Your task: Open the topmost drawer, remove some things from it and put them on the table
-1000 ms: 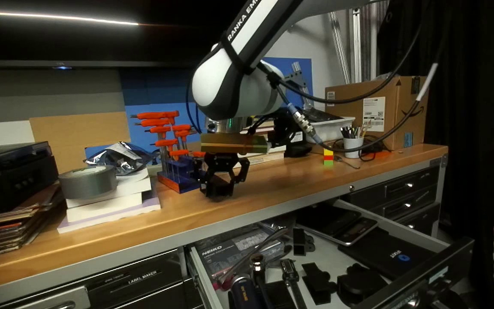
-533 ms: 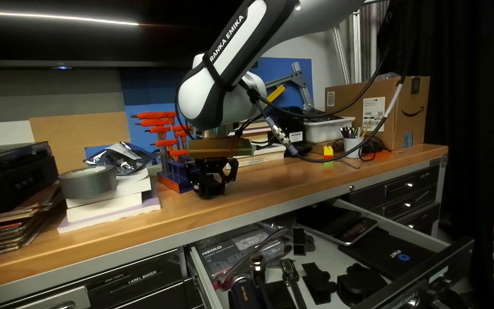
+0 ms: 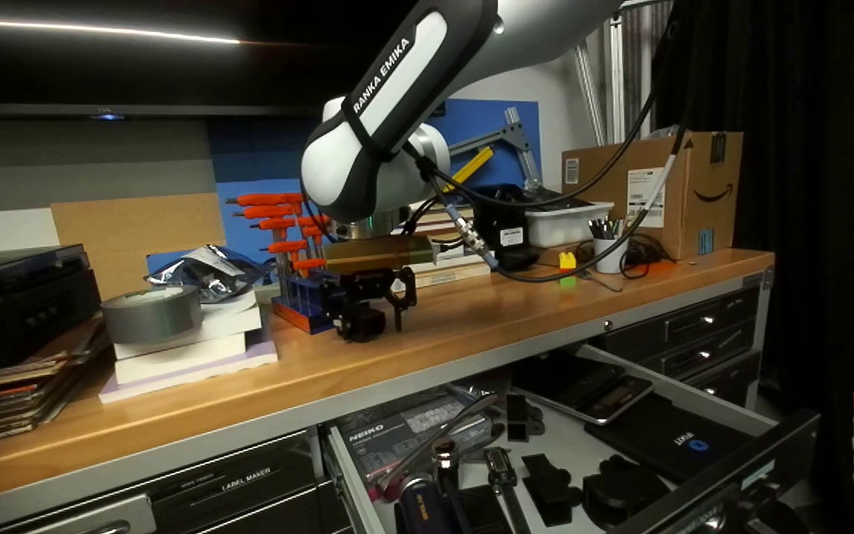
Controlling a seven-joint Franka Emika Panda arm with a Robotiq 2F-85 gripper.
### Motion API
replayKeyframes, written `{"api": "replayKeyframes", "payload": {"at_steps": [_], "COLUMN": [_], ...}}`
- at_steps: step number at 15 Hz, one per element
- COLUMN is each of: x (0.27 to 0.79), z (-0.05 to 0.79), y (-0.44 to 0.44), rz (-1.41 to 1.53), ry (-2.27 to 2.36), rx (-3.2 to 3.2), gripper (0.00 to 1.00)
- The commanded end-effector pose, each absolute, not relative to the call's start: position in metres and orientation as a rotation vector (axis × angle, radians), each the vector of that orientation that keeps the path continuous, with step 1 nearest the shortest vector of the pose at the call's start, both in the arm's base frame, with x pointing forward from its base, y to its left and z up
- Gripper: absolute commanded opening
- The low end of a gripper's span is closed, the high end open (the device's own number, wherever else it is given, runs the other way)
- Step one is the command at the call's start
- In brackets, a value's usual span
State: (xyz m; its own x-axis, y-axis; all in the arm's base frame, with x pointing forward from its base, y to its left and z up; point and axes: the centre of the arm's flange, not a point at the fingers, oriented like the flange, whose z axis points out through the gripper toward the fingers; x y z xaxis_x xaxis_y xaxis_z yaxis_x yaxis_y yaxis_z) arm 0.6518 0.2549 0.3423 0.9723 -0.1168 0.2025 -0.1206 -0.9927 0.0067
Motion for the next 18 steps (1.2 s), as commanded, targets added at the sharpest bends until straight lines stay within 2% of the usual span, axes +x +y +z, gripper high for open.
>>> {"api": "replayKeyframes", "payload": {"at_steps": [1,11,18], "x": [0.658,0.575,0.519], "z": [0.359,0.409,0.38], "y": [0.253,0.163,0.091], "rz": [0.293,-0.037,-0.145], "ry": [-0.209,-0.274,-0.435], "rx": [3.073,3.078,3.06], "gripper": [1.0,1.0,1.0]}}
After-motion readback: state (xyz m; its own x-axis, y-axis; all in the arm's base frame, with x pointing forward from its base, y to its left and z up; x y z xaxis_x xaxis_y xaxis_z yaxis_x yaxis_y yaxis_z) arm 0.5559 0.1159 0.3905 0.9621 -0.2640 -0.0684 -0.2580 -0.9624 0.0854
